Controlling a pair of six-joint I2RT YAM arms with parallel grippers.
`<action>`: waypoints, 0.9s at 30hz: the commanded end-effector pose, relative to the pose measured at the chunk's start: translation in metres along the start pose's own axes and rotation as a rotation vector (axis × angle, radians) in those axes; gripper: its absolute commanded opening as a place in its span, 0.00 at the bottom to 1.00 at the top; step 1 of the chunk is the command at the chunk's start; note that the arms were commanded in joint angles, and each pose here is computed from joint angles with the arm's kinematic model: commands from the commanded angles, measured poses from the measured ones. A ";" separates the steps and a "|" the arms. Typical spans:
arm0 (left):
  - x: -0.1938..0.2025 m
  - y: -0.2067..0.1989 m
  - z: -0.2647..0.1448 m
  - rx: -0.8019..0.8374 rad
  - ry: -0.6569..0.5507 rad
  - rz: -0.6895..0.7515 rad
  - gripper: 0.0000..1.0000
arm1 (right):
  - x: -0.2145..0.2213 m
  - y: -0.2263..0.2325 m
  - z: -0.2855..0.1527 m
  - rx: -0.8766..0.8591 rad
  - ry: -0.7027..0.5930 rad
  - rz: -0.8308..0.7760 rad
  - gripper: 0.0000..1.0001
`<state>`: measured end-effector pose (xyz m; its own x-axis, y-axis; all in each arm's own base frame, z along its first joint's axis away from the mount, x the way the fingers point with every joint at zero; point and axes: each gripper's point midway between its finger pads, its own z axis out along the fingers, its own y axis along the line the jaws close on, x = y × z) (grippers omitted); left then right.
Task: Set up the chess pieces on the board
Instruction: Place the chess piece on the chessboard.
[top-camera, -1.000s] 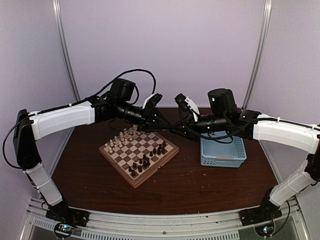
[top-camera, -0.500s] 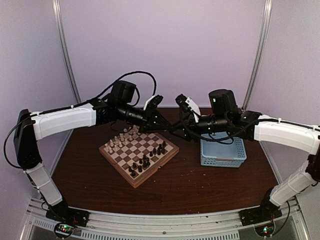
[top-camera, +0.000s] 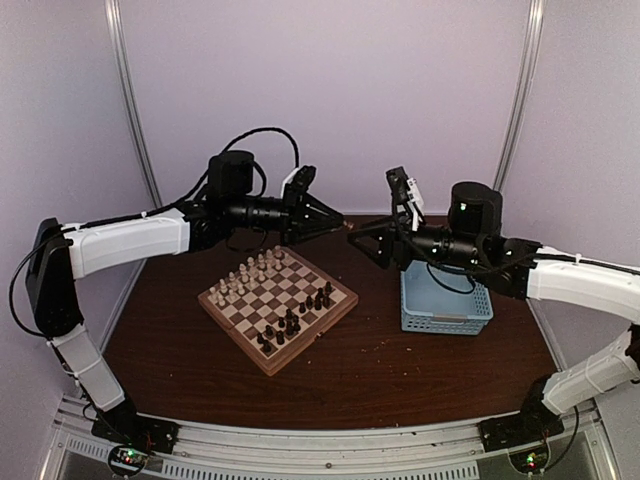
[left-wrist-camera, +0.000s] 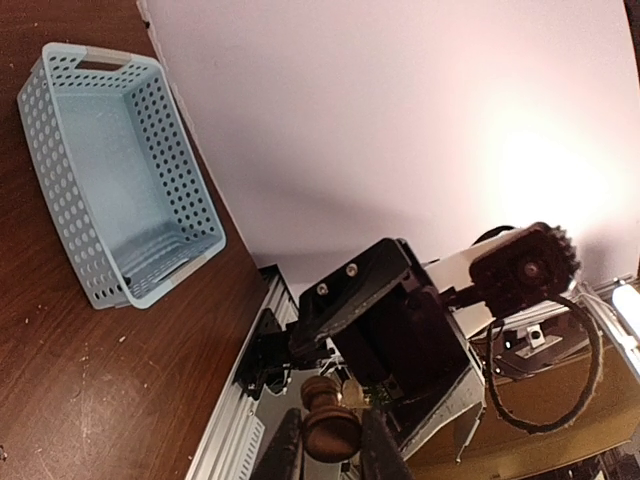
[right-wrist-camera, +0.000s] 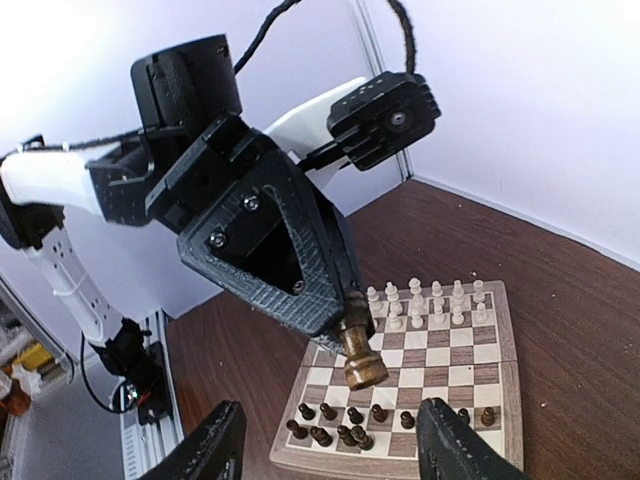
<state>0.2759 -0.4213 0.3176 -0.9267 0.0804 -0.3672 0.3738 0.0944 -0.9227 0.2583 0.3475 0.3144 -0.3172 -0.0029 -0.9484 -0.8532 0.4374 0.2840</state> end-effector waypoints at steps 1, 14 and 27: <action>-0.022 -0.041 -0.011 0.124 -0.050 0.075 0.14 | -0.049 -0.004 -0.011 0.042 -0.171 0.226 0.62; -0.043 -0.067 -0.015 0.224 -0.110 0.083 0.14 | -0.084 -0.002 -0.007 -0.103 -0.319 0.626 0.60; -0.040 -0.067 -0.017 0.248 -0.113 0.062 0.14 | -0.096 0.005 0.007 -0.211 -0.348 0.665 0.40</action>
<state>0.2911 -0.4176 0.3882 -0.9197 -0.0273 -0.3916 0.3919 -0.1198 -0.9122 0.2925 0.3612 0.3730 -0.6980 0.4614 -0.5476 -0.5505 0.1432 0.8224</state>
